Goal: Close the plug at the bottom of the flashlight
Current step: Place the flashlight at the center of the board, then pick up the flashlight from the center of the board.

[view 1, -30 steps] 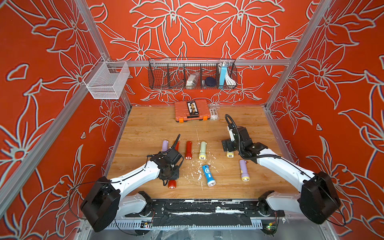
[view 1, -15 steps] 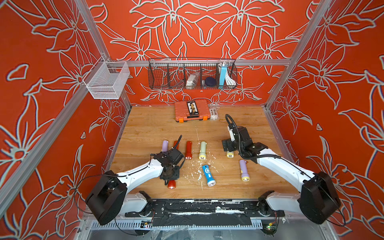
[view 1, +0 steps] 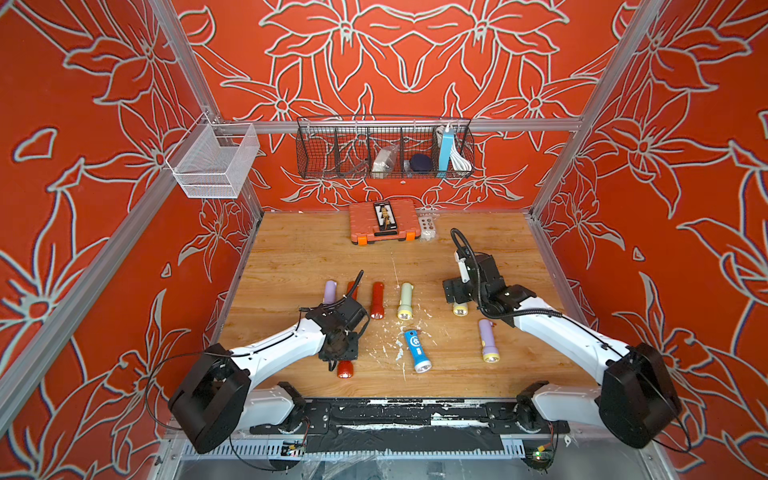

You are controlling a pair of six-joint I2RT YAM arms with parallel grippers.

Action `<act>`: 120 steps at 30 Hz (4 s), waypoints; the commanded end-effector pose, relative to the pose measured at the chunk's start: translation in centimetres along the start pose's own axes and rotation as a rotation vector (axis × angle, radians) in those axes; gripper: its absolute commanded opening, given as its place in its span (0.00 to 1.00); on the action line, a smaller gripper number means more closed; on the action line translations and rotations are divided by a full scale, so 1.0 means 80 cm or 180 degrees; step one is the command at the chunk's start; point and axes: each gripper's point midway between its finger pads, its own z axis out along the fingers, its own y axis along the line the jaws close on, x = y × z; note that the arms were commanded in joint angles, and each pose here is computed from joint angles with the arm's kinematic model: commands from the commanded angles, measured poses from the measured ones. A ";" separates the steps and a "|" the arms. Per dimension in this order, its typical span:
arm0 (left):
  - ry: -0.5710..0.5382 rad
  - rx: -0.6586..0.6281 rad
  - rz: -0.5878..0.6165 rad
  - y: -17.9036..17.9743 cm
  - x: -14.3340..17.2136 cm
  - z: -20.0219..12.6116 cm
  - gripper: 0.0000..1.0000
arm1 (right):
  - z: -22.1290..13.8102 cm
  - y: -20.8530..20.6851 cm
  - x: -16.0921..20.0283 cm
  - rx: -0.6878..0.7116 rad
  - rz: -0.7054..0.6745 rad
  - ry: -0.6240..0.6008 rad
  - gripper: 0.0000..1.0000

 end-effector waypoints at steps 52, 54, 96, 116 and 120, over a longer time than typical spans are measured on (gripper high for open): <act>0.0505 0.0642 0.0902 -0.252 0.026 0.037 0.64 | -0.038 -0.041 -0.014 0.0239 0.0254 -0.0358 0.98; 0.0526 0.0610 0.0912 -0.249 0.027 0.041 0.62 | -0.038 -0.042 -0.014 0.0248 0.0254 -0.0356 0.98; -0.1177 0.1511 0.1676 -0.256 -0.097 -0.162 0.00 | -0.040 -0.051 -0.026 0.0341 0.0284 -0.0397 0.98; -0.2573 0.2890 0.2342 -0.222 -0.137 -0.260 0.00 | -0.081 0.068 -0.106 -0.1412 -0.0168 -0.0808 0.98; -0.2667 0.3058 0.2607 -0.211 -0.121 -0.259 0.00 | -0.110 0.092 -0.119 -0.1834 -0.0323 -0.0951 0.98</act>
